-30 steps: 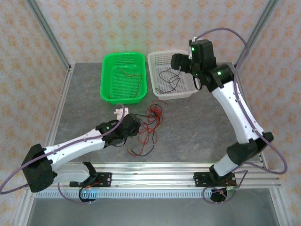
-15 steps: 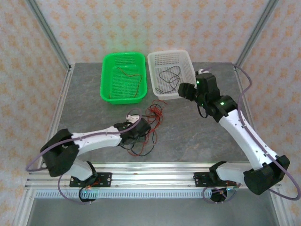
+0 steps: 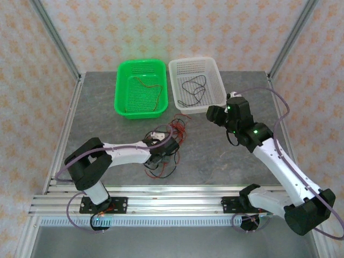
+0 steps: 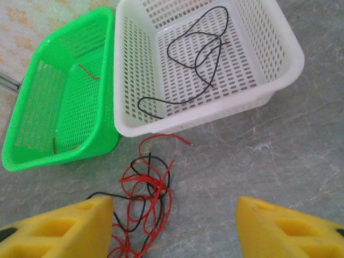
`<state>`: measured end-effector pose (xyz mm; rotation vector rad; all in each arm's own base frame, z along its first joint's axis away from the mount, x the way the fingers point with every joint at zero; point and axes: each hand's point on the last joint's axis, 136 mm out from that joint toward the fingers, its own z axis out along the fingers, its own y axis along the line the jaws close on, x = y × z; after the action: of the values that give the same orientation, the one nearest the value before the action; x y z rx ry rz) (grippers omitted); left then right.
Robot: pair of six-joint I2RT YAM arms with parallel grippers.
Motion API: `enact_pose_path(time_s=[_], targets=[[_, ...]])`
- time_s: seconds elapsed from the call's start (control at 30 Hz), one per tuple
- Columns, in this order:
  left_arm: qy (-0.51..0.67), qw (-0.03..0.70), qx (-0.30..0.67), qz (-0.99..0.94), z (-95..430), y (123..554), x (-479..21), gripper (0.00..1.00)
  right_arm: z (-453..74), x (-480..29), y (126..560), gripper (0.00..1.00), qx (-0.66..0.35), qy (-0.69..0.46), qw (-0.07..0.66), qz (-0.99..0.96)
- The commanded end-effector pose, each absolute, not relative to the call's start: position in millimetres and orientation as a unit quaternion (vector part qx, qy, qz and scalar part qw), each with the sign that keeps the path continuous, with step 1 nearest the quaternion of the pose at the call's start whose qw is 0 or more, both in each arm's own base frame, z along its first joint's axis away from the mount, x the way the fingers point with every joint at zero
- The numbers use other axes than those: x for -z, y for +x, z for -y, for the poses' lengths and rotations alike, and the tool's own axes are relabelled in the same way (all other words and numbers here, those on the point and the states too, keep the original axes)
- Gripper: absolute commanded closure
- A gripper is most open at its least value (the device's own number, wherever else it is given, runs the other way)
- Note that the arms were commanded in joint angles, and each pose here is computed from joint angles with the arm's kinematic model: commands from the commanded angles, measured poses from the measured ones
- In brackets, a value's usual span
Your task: Untangle the cables
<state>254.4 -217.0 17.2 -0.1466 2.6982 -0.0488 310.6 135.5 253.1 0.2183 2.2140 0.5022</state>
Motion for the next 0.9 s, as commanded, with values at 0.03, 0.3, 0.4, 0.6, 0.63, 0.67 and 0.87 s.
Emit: enact_pose_path(time_s=[0.03,0.3,0.4,0.6,0.63,0.67,0.87], targets=[[-0.054,0.239,0.002,-0.969,214.5,263.6,-22.7,0.9,-142.9,-244.7,304.6,0.43,-0.232,0.1,0.408,-0.877],[-0.053,0.265,0.007,-0.963,217.3,272.8,-49.3,1.0,-153.3,-220.8,293.9,0.47,-0.248,0.104,0.386,-0.882],[-0.054,0.274,0.011,-0.96,217.7,274.9,-62.5,1.0,-155.8,-213.3,290.3,0.48,-0.254,0.107,0.38,-0.883],[-0.052,0.297,0.024,-0.953,218.8,279.3,-99.1,1.0,-165.4,-199.6,287.1,0.48,-0.276,0.099,0.367,-0.883],[-0.052,0.301,0.026,-0.952,218.9,279.8,-104.9,1.0,-168.1,-197.9,286.7,0.48,-0.283,0.096,0.364,-0.882],[-0.053,0.305,0.03,-0.95,218.6,280.2,-112.1,1.0,-171.3,-196.7,286.7,0.48,-0.292,0.094,0.361,-0.881],[-0.049,0.335,0.057,-0.939,220.4,282.1,-158.0,1.0,-191.0,-184.5,287.8,0.48,-0.338,0.085,0.34,-0.873]])
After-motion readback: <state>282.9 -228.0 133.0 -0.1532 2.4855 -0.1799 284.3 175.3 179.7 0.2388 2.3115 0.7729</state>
